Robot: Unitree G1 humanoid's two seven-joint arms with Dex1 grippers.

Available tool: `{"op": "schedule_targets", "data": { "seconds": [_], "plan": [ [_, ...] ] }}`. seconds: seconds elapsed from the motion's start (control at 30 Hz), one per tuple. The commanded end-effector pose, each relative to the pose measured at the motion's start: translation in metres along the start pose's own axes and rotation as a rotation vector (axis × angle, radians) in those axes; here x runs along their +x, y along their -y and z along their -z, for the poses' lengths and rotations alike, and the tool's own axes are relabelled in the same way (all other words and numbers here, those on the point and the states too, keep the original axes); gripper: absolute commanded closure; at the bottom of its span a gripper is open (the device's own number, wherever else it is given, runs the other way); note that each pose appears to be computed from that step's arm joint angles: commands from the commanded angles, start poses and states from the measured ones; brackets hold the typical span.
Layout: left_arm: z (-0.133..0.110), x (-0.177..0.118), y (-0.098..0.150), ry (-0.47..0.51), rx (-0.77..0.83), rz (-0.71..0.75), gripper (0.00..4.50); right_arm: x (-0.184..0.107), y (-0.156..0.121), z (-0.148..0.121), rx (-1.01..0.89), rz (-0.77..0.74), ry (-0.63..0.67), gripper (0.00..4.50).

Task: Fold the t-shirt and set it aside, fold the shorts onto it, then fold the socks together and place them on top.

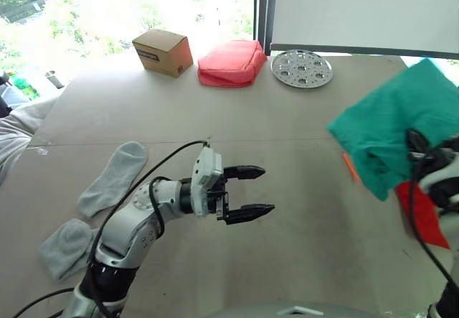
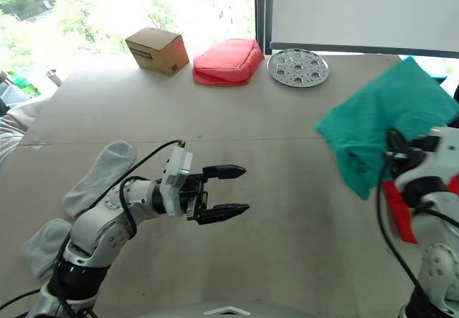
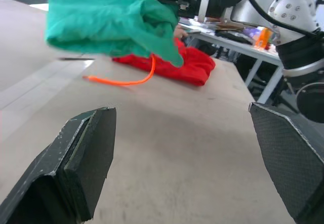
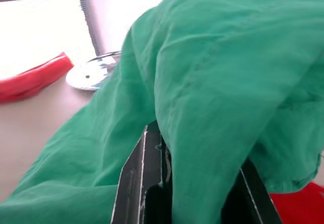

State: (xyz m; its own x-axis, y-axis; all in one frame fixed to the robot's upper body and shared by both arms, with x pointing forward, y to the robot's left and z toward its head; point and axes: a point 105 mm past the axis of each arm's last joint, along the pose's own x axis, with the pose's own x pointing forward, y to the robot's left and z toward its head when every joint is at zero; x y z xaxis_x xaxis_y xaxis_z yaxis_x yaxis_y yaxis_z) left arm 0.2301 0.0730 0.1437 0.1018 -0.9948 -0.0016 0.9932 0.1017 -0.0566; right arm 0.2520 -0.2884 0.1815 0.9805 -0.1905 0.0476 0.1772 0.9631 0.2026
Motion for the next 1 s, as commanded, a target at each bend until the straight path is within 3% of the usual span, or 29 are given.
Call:
{"op": "schedule_targets", "data": {
  "seconds": [0.03,0.1,0.23,0.5,0.67,0.7,0.83,0.93,1.0],
  "plan": [
    [-0.013,0.012,0.013,0.031,0.049,0.142,0.0,-0.014,0.061,-0.002,0.119,0.246,0.002,4.48],
    [-0.015,0.016,0.016,0.024,0.064,0.2,0.0,-0.016,0.083,0.004,0.15,0.32,-0.026,4.48],
    [-0.024,0.022,0.011,0.036,0.099,0.21,0.0,-0.017,0.102,0.026,0.166,0.346,-0.119,4.48],
    [-0.033,0.023,-0.001,0.068,0.124,0.105,0.0,-0.02,0.115,0.067,0.239,0.347,-0.305,4.48],
    [-0.029,0.018,-0.008,0.057,0.121,0.055,0.0,-0.03,0.116,0.078,0.2,0.359,-0.35,4.48],
    [-0.028,0.018,-0.008,0.051,0.125,0.046,0.0,-0.033,0.118,0.078,0.191,0.365,-0.35,3.52],
    [-0.025,0.018,-0.011,0.047,0.117,0.02,0.0,-0.045,0.117,0.055,0.119,0.333,-0.305,1.72],
    [-0.021,0.017,-0.01,0.038,0.107,0.017,0.0,-0.056,0.102,0.024,0.155,0.241,-0.18,0.19],
    [-0.02,0.015,-0.009,0.028,0.101,0.016,0.0,-0.067,0.09,0.011,0.121,0.176,-0.152,0.03]
  ]
}}
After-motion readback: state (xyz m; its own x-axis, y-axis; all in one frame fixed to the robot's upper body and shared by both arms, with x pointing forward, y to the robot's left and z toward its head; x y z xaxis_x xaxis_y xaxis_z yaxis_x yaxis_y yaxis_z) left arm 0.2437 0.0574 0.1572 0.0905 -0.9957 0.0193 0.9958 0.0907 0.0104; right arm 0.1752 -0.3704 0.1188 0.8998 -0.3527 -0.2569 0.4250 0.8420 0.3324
